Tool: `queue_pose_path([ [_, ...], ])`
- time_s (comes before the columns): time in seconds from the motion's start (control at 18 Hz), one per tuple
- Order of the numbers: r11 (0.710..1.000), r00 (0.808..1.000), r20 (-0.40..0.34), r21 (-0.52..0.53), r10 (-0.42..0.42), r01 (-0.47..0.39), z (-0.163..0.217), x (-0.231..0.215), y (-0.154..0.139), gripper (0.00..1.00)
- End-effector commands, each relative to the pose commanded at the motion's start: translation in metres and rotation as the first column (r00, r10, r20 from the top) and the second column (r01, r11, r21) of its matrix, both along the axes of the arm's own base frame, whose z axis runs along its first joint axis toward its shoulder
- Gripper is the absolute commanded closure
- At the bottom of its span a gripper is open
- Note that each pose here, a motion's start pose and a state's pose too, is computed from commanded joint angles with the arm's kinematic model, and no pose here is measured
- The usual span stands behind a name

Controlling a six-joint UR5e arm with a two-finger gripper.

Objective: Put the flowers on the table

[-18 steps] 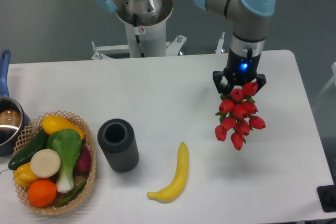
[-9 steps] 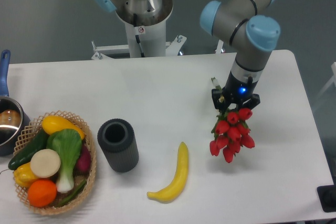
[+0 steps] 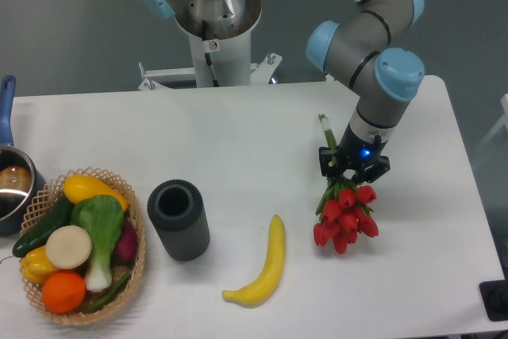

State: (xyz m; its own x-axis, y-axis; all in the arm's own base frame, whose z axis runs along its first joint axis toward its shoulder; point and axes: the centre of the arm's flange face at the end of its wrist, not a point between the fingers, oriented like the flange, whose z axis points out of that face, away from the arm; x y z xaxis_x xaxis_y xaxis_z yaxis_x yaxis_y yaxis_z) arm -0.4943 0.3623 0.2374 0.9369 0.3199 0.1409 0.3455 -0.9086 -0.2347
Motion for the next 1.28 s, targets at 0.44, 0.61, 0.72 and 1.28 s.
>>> queue_pose_path([
  [0.44, 1.000, 0.999, -0.035, 0.006, -0.005, 0.005, 0.015, -0.005, -0.005, 0.00],
  [0.61, 1.000, 0.995, -0.096, 0.020, -0.009, 0.011, 0.053, 0.006, -0.005, 0.00],
  [0.72, 1.000, 0.989, -0.151, -0.003, -0.002, 0.002, 0.080, 0.006, -0.013, 0.00],
  [1.28, 0.959, 0.904, -0.322, -0.092, -0.283, 0.267, 0.218, 0.044, -0.020, 0.00],
])
